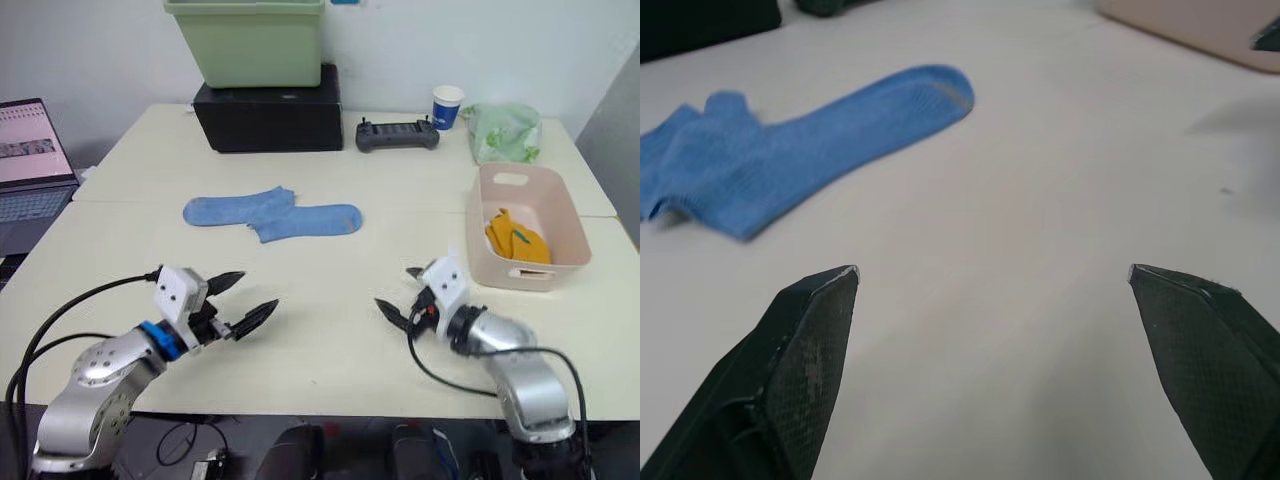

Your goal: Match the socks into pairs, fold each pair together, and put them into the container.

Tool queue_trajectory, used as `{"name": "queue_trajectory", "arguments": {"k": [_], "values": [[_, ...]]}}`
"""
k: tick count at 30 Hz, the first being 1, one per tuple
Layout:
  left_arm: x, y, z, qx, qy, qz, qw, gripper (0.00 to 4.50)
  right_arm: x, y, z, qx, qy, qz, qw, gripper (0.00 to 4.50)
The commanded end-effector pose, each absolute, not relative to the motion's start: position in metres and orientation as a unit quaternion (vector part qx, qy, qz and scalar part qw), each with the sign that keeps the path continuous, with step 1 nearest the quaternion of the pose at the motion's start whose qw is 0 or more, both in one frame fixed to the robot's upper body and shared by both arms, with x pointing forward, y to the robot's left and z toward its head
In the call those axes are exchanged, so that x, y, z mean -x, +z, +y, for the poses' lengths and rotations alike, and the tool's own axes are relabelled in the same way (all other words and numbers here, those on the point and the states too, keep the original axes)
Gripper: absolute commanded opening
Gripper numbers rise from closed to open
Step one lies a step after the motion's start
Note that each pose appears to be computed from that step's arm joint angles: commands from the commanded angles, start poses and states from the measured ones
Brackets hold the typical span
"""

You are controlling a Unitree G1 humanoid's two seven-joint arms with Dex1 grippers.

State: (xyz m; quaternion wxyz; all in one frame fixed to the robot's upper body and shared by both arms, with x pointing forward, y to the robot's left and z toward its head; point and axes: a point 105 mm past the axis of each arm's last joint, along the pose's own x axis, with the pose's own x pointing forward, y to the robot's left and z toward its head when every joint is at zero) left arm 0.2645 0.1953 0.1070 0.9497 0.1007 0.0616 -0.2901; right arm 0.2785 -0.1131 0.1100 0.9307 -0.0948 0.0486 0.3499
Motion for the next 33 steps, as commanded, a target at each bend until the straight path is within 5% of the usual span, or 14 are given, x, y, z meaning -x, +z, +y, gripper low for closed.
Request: {"name": "queue_trajectory", "arguments": {"k": [1, 11, 23, 33], "values": [[-0.259, 0.115, 0.2, -0.117, -0.258, 0.031, 0.959, 4.5, -0.274, 0.121, -0.124, 0.098, 0.309, 0.002, 0.946, 4.48], [-0.271, 0.111, 0.254, -0.096, -0.154, 0.037, 0.983, 4.5, -0.281, 0.121, -0.12, 0.119, 0.349, 0.01, 0.93, 4.48], [-0.381, 0.128, 0.249, -0.059, -0.109, 0.032, 0.992, 4.5, -0.342, 0.157, -0.072, 0.128, 0.375, -0.01, 0.918, 4.48], [-0.418, 0.11, 0.216, -0.052, -0.145, 0.057, 0.986, 4.32, -0.353, 0.164, -0.069, 0.131, 0.36, -0.03, 0.923, 4.5]]}}
